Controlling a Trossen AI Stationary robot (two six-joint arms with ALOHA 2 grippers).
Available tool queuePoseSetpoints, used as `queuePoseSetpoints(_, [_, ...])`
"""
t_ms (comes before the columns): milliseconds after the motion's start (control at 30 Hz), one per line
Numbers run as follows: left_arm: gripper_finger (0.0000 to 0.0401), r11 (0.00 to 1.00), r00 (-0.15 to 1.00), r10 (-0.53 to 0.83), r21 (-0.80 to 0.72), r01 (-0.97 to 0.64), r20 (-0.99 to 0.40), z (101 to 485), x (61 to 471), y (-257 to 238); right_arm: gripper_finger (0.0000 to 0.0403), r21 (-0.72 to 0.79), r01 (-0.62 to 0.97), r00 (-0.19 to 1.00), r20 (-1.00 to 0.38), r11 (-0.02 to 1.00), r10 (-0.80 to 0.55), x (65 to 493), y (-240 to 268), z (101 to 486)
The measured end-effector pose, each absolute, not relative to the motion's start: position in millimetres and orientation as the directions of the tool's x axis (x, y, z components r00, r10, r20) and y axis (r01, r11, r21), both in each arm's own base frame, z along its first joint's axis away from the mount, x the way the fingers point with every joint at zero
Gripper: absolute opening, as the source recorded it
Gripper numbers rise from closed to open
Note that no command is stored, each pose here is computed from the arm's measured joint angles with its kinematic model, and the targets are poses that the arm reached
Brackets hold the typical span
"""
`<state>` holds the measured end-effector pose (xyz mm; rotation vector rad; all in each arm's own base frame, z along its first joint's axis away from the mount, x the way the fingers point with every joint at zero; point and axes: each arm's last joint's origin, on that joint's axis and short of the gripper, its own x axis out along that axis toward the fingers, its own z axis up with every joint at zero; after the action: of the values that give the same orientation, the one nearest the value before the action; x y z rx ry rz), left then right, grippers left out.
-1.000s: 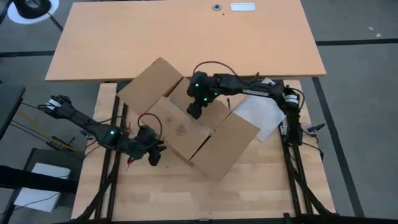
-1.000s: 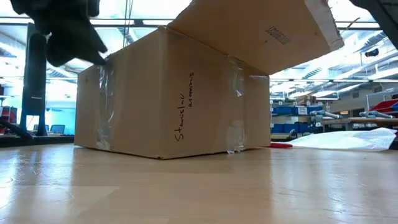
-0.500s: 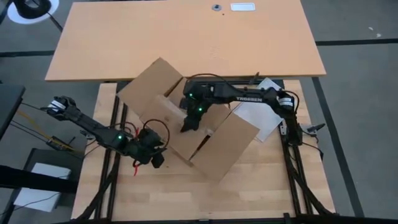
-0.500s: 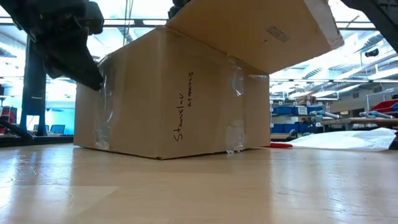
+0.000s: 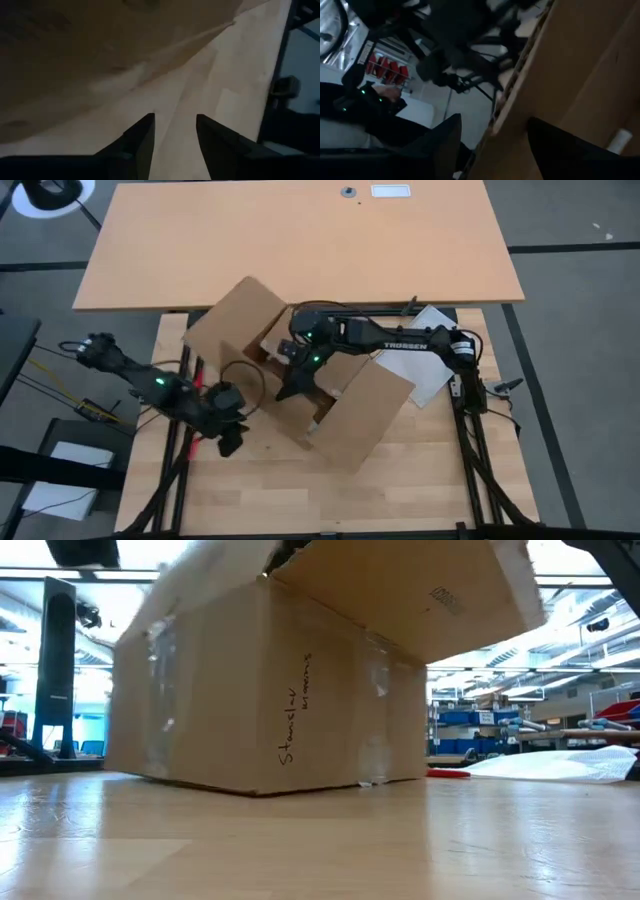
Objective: Unpack boxes
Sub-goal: Open the cardboard box using the red cutter
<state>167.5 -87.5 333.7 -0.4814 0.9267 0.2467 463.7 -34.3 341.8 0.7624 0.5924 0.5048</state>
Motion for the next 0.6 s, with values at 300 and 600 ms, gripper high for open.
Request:
queuePoseSetpoints(300, [0.0156,0.882,0.738,0.176,-0.229,-0.413,-0.651,413.3,144.7,-72.1,0.0219,0.639,-0.272,0.79,-0.279,0.719,0.546,472.8,11.9,347.7])
queuePoseSetpoints(600, [0.0156,0.878,0.77,0.353,-0.096,-0.469,-0.531,415.5,157.4,-67.6,0.0204,0.55,-0.315,0.828,-0.238,0.774,0.507,475.0,34.1,353.0])
